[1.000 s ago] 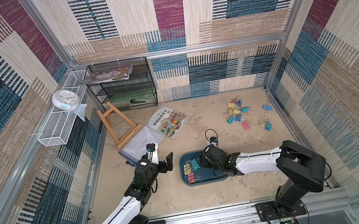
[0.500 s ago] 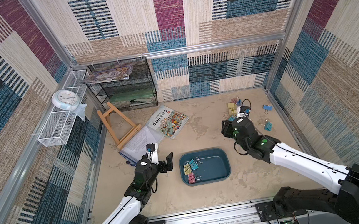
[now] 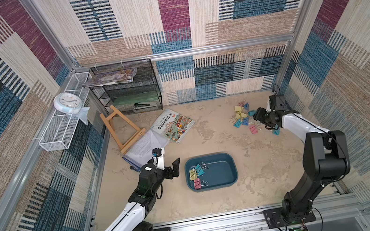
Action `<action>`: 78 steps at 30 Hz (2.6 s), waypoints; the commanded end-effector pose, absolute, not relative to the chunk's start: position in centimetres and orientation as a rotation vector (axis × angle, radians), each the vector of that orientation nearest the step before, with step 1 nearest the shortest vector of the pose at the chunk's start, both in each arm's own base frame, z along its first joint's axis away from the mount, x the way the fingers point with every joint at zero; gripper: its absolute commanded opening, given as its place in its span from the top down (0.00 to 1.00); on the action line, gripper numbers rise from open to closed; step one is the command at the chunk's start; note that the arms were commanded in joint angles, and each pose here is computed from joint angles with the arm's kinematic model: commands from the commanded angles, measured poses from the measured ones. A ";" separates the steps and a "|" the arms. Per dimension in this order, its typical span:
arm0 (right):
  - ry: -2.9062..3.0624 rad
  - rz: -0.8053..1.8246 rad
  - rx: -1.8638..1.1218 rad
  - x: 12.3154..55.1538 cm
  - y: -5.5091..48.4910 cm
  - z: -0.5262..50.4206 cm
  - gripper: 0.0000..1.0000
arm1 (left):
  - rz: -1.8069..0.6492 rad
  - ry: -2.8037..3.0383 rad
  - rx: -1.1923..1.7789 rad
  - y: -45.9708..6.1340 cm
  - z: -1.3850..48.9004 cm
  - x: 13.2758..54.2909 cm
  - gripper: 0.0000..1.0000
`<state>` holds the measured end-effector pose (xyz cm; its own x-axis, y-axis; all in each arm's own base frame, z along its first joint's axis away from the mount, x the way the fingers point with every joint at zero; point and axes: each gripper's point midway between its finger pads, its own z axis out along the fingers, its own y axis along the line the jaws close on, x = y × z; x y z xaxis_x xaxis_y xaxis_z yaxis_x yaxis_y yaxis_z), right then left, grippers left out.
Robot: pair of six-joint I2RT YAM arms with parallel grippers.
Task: Put the binder clips in the storage box
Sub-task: Pick up the binder clip at the center of the board, then place the binder clip in the storage box.
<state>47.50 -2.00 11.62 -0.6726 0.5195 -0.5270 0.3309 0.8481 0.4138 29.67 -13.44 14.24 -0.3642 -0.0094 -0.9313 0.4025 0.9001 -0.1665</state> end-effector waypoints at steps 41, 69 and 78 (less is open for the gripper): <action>2.266 0.868 0.226 33.1 14.7 20.2 1.00 | -0.514 1.875 0.322 -14.5 15.0 29.5 0.01; 2.514 1.016 0.031 22.1 31.3 9.9 1.00 | -0.503 1.862 0.329 -14.4 15.2 29.4 0.01; 2.547 1.002 0.072 21.8 31.3 6.7 1.00 | -0.501 1.864 0.331 -14.4 15.2 29.4 0.01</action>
<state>21.34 30.61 6.35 -0.9263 0.1672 -0.3377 -0.0927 0.7675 0.6343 29.42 -14.42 15.13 -0.3467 -0.0197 -0.9378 0.4552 0.8706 -0.1866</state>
